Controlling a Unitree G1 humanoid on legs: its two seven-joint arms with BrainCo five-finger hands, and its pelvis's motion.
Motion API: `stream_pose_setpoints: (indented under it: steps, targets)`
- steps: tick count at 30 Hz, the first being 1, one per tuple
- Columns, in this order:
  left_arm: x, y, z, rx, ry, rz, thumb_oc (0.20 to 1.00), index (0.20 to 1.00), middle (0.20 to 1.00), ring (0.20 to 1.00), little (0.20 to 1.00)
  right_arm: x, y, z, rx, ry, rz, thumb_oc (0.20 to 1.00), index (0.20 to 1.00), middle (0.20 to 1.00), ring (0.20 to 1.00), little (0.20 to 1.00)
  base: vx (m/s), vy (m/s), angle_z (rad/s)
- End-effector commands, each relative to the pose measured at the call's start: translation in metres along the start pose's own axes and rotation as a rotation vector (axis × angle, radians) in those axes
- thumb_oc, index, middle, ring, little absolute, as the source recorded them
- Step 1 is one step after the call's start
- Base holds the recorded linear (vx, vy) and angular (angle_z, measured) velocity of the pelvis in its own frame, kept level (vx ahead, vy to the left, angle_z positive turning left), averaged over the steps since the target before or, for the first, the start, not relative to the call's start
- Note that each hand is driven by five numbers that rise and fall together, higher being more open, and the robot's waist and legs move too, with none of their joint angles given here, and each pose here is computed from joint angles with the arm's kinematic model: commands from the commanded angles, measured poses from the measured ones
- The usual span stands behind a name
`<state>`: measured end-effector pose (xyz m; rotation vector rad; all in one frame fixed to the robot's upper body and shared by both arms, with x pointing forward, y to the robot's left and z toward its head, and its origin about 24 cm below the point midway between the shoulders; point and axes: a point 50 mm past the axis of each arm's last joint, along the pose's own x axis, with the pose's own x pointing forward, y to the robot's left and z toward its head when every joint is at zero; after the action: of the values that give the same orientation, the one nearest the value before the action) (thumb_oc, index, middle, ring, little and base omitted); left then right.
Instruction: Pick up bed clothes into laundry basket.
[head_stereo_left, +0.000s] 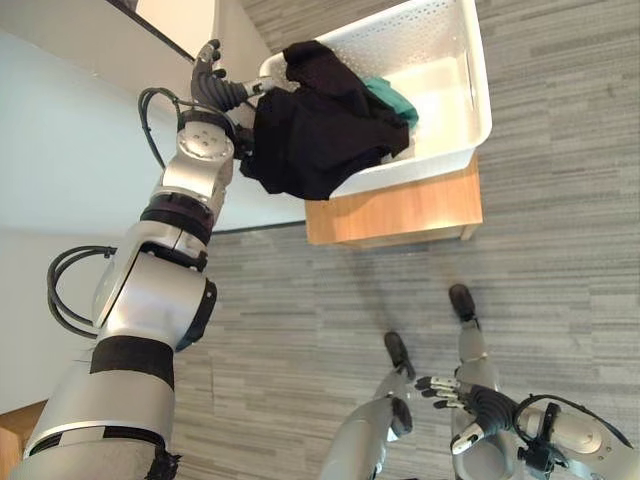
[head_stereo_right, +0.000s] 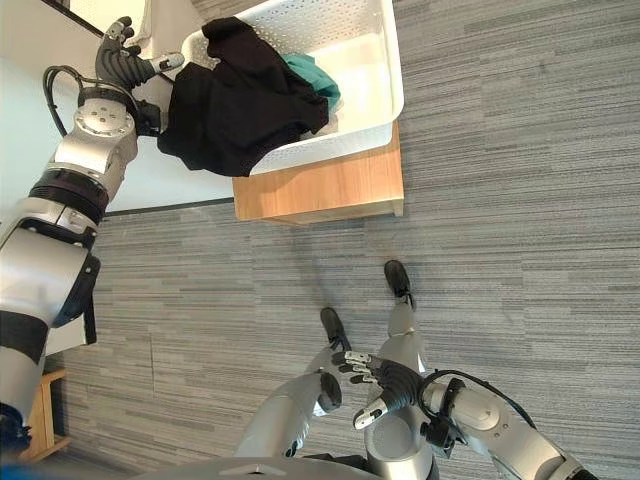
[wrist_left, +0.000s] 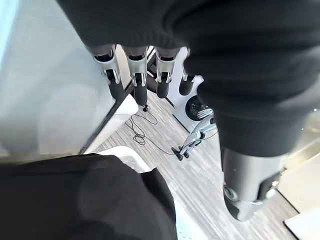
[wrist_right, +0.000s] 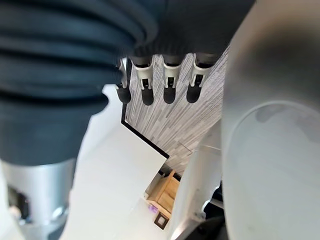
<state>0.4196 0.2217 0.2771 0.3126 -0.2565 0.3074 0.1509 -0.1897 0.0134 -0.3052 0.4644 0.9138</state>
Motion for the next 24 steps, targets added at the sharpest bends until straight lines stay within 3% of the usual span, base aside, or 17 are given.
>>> stream_pose_setpoints:
  steps: [1, 4, 11, 14, 15, 16, 19, 21, 22, 24]
  targets:
    - [0.008, 0.028, 0.029, -0.194, -0.084, 0.101, 1.000, 1.000, 1.000, 1.000, 1.000, -0.006, 0.019, -0.017, 0.041, 0.022, 0.024, 1.000, 1.000, 1.000, 1.000, 1.000, 0.00, 0.000, 0.00]
    - [0.007, 0.024, 0.033, -0.254, -0.102, 0.085, 1.000, 1.000, 1.000, 1.000, 1.000, -0.005, 0.018, -0.020, 0.040, 0.038, 0.015, 1.000, 1.000, 1.000, 1.000, 1.000, 0.02, -0.020, 0.03]
    - [-0.015, 0.018, -0.004, -0.381, -0.154, 0.044, 1.000, 1.000, 1.000, 1.000, 1.000, 0.000, 0.011, -0.028, 0.001, 0.040, -0.099, 1.000, 1.000, 1.000, 1.000, 1.000, 0.01, -0.045, 0.12]
    - [-0.046, 0.010, -0.017, -0.462, -0.244, -0.052, 1.000, 1.000, 1.000, 1.000, 1.000, 0.000, 0.003, -0.028, -0.039, 0.038, -0.166, 1.000, 1.000, 1.000, 1.000, 1.000, -0.01, -0.028, 0.31]
    - [-0.074, 0.014, -0.042, -0.465, -0.239, -0.110, 1.000, 1.000, 1.000, 1.000, 1.000, -0.002, 0.000, -0.030, -0.041, 0.045, -0.204, 1.000, 1.000, 1.000, 1.000, 1.000, 0.00, -0.008, 0.30]
    - [-0.075, 0.015, -0.043, -0.465, -0.238, -0.109, 1.000, 1.000, 1.000, 1.000, 1.000, -0.002, 0.000, -0.030, -0.042, 0.046, -0.203, 1.000, 1.000, 1.000, 1.000, 1.000, 0.02, 0.015, 0.31]
    - [-0.134, 0.041, -0.093, -0.465, -0.139, -0.210, 1.000, 1.000, 1.000, 1.000, 1.000, -0.012, -0.020, -0.021, -0.079, 0.023, -0.277, 1.000, 1.000, 1.000, 1.000, 1.000, 0.09, 0.008, 0.23]
    - [-0.176, 0.050, -0.122, -0.451, -0.020, -0.291, 1.000, 1.000, 1.000, 1.000, 1.000, -0.017, -0.044, 0.015, -0.176, -0.089, -0.315, 1.000, 1.000, 1.000, 1.000, 1.000, 0.08, 0.020, 0.22]
    - [-0.176, 0.050, -0.122, -0.451, -0.019, -0.291, 1.000, 1.000, 1.000, 1.000, 1.000, -0.017, -0.044, 0.015, -0.176, -0.088, -0.314, 1.000, 1.000, 1.000, 1.000, 1.000, 0.10, 0.041, 0.33]
    - [-0.201, 0.055, -0.135, -0.415, 0.054, -0.344, 1.000, 1.000, 1.000, 1.000, 1.000, -0.029, -0.065, 0.062, -0.264, -0.249, -0.355, 1.000, 1.000, 1.000, 1.000, 1.000, 0.07, 0.043, 0.27]
